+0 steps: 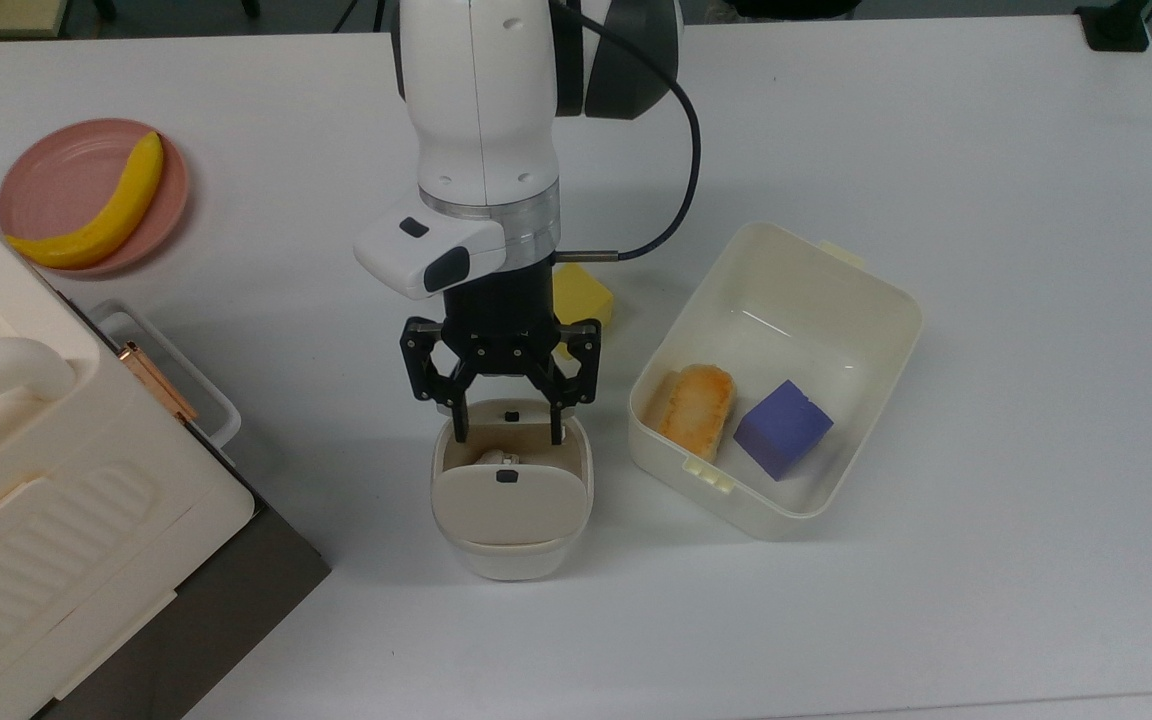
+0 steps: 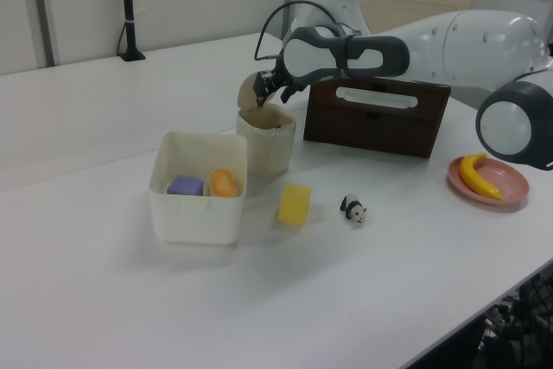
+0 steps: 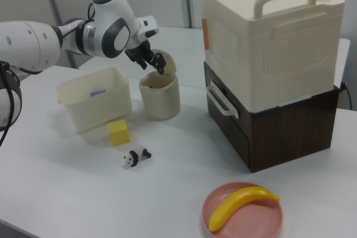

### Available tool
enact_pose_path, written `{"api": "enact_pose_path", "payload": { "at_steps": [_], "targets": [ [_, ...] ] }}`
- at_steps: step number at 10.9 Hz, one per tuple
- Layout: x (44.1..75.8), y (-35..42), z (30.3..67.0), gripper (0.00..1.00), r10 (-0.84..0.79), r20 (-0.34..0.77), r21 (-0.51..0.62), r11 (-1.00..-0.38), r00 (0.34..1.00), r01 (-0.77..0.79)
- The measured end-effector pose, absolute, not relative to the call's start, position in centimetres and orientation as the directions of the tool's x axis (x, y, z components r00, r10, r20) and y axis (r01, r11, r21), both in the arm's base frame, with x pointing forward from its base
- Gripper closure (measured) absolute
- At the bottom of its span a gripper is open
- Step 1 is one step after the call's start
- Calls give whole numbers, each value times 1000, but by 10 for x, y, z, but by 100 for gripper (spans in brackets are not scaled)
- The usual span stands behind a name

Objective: Grab it up and put it in the trash

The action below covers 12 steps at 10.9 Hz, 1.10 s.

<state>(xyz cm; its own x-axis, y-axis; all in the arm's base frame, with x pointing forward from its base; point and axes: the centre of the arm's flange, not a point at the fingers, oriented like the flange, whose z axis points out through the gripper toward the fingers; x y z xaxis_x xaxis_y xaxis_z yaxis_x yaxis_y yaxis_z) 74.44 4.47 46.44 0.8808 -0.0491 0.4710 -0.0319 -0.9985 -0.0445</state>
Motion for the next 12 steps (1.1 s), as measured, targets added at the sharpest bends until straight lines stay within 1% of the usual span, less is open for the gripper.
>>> {"api": "enact_pose_path", "payload": {
  "at_steps": [1,2,4,5,6,8,9,12],
  "targets": [
    [739,44,468,6,-48,438,-41,-999,898,-34],
    [728,43,475,0,-47,377,-35,-999,925,-36],
    [688,40,493,0,-45,196,-20,-999,979,-42],
    [664,39,506,0,-44,94,-12,-999,995,-43],
    [643,37,524,0,-44,23,-7,-999,999,-44],
    [610,35,553,0,-39,-49,12,-999,998,-38],
    [601,35,561,0,-36,-65,25,-999,997,-34],
    [596,32,557,0,-32,-86,51,-998,996,-28]
  ]
}}
